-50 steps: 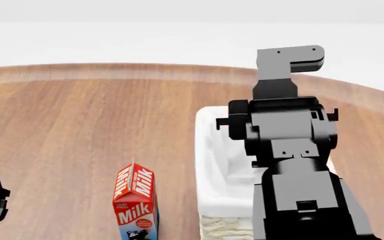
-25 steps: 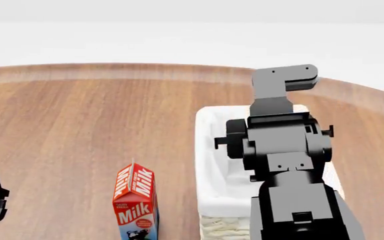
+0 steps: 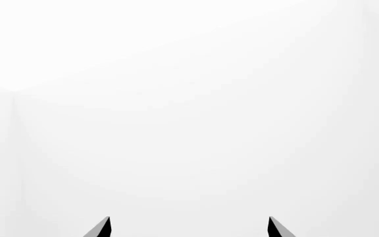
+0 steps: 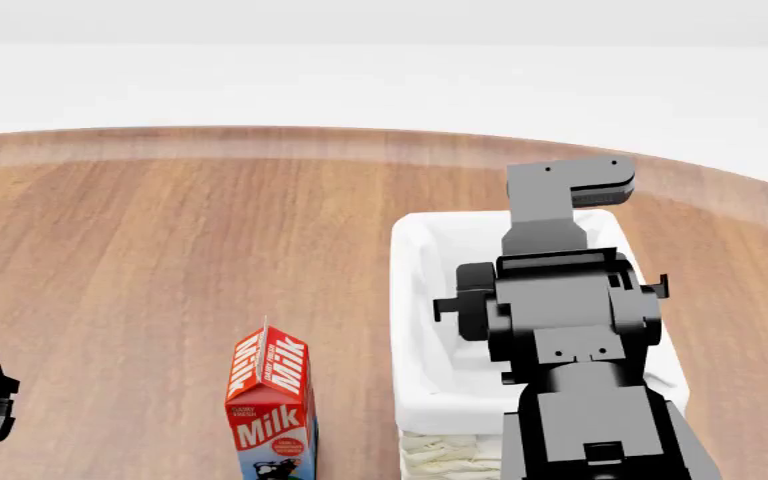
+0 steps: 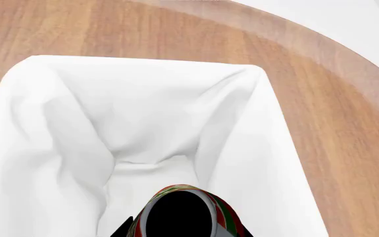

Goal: Pick up the alphabet soup and the tomato sauce, and put them in the basket.

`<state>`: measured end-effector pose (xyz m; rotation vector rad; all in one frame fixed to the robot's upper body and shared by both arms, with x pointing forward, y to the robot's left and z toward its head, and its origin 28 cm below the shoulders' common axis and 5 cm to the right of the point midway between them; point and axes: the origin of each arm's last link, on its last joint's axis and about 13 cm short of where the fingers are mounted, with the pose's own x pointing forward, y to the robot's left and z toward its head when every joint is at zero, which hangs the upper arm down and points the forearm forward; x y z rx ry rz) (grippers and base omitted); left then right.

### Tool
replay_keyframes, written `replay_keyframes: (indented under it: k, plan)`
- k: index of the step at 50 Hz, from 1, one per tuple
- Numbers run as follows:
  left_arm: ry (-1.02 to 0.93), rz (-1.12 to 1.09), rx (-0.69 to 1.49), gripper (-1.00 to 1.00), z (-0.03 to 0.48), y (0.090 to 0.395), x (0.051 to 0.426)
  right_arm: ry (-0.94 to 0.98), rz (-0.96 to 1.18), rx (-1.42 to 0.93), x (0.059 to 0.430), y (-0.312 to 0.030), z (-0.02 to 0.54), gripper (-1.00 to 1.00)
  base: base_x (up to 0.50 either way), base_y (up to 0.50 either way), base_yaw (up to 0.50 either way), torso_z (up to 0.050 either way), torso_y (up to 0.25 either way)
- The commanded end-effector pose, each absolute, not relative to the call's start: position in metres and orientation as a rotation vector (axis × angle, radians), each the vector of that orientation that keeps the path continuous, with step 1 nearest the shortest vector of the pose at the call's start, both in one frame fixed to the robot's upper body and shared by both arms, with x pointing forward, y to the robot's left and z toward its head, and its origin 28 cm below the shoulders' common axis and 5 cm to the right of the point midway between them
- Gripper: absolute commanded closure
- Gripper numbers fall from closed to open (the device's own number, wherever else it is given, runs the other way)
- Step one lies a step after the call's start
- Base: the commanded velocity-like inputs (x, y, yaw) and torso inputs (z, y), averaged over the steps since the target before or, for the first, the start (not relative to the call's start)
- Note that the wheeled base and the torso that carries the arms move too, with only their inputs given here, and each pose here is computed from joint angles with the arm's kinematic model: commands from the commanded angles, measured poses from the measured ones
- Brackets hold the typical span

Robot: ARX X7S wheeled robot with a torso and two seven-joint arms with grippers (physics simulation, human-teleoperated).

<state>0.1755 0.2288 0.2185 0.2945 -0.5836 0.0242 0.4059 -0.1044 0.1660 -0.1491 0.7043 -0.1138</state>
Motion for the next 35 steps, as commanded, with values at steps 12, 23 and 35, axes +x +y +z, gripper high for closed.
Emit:
replay_keyframes:
  k: [12, 23, 35]
  plan:
    - [-0.583, 0.025, 0.296, -1.00, 0.219, 0.229, 0.175, 0.711, -0.114, -0.164, 0.405, -0.106, 0.165, -1.00, 0.00, 0.00, 0.00, 0.001, 0.000]
    - [-0.584, 0.023, 0.295, -1.00, 0.218, 0.229, 0.175, 0.629, -0.115, -0.152, 0.411, -0.105, 0.172, -1.00, 0.00, 0.00, 0.00, 0.000, 0.000]
    - [-0.582, 0.025, 0.295, -1.00, 0.218, 0.229, 0.175, 0.316, -0.160, -0.113, 0.428, -0.103, 0.206, -1.00, 0.00, 0.00, 0.00, 0.000, 0.000]
